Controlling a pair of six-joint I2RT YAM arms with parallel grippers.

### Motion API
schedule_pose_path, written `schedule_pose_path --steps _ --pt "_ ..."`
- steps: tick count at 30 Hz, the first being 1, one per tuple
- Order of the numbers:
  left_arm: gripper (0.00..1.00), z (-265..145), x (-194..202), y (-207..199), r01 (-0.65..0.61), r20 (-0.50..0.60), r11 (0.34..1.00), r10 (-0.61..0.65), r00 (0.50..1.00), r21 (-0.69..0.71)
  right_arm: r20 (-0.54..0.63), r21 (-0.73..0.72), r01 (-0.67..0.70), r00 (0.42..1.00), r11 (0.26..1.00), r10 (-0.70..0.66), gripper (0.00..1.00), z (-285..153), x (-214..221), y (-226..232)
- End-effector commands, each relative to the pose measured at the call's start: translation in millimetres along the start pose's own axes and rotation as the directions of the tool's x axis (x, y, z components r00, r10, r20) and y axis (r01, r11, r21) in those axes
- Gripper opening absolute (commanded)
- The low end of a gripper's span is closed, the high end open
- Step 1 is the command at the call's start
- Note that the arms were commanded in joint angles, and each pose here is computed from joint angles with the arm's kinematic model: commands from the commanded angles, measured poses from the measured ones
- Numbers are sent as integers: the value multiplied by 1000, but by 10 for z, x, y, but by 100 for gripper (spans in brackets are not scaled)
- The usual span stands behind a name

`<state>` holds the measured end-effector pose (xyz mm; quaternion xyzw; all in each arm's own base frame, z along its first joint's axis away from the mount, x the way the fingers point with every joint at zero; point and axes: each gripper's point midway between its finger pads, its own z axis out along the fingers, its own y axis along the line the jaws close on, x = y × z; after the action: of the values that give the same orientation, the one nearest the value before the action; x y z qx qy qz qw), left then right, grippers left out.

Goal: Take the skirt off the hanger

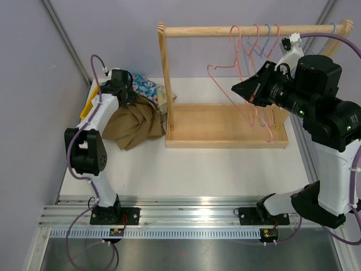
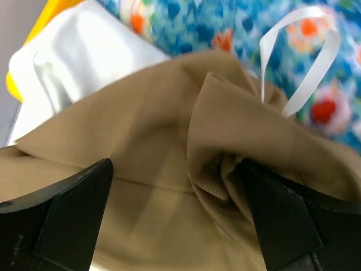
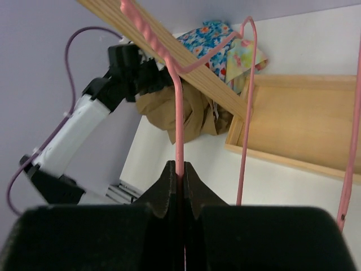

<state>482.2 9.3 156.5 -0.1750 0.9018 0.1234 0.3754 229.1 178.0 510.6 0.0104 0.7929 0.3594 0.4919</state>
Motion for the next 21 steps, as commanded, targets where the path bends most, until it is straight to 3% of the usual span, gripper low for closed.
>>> schedule_pose_path --steps 1,7,13,21 --pt "99 -758 -535 0 58 214 984 -95 972 171 149 18 49 988 999 -51 0 190 -383 23" --pt "99 -1271 -666 49 33 354 962 -131 926 270 217 69 49 974 996 -63 0 596 -557 -79" --pt "99 -1466 -599 -4 -13 379 939 -127 917 345 266 106 49 961 993 -76 0 934 -720 -136" --pt "99 -1850 -593 -76 -77 424 903 -121 897 422 219 145 49 972 988 -81 0 1126 -559 -290"
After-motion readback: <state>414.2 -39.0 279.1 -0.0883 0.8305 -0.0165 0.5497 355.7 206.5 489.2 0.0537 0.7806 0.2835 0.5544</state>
